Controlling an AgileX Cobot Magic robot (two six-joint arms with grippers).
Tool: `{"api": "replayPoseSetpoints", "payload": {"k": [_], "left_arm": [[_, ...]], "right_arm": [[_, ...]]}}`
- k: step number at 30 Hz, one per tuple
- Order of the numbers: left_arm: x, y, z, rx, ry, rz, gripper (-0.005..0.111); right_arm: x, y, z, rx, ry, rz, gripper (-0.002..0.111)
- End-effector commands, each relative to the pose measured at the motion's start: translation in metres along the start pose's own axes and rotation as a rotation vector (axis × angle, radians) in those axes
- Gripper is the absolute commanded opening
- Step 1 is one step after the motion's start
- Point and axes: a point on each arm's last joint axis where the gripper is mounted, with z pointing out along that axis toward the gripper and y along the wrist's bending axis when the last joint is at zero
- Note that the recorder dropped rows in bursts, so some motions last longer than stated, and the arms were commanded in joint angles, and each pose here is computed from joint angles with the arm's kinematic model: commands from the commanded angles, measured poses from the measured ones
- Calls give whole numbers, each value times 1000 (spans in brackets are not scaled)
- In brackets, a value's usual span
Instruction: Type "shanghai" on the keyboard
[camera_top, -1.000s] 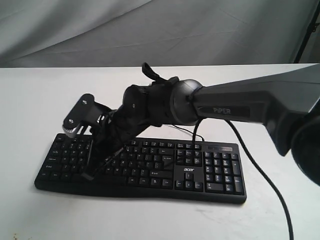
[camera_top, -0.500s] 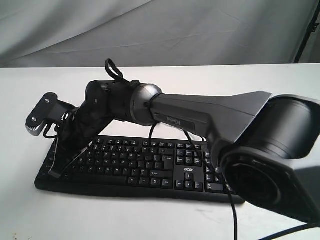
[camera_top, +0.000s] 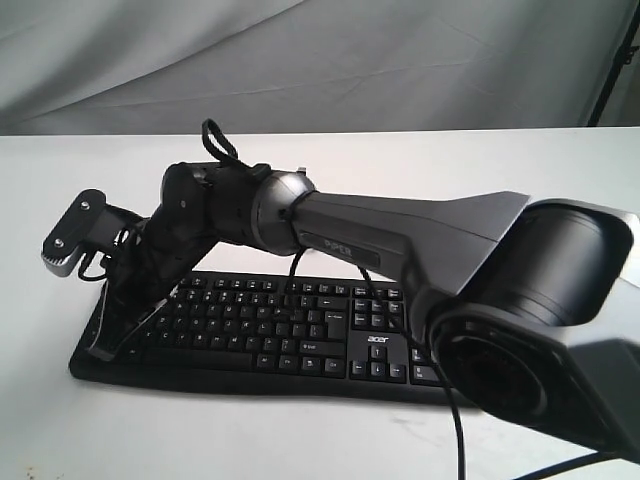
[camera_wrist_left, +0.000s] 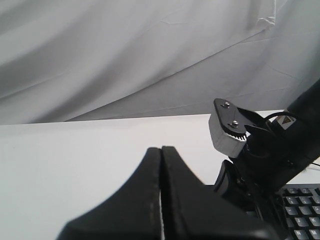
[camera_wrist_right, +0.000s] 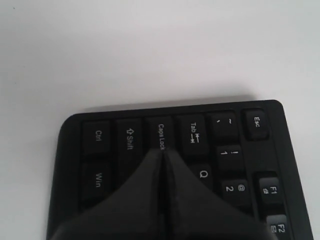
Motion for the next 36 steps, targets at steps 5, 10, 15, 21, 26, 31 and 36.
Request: {"api": "replayPoseSetpoints", "payload": {"k": [5,10,15,21,26,31,36], "left_arm": [[0,0,0,7,-7,-2,0],[0,0,0,7,-7,-2,0],[0,0,0,7,-7,-2,0],[0,0,0,7,-7,-2,0],[0,0,0,7,-7,-2,0],[0,0,0,7,-7,-2,0],[0,0,0,7,-7,-2,0]], "right_arm": [[-3,0,0,11,-10,-14,0],[-3,0,0,20,-18,-15,0],[0,0,4,16,-9,-13,0],[4,0,11,13,3,-7,0],[7,-1,14,11,10,-3,0],[5,-1,9,8,10,-6,0],[-3,-11,-23,31,46,-20,0]]}}
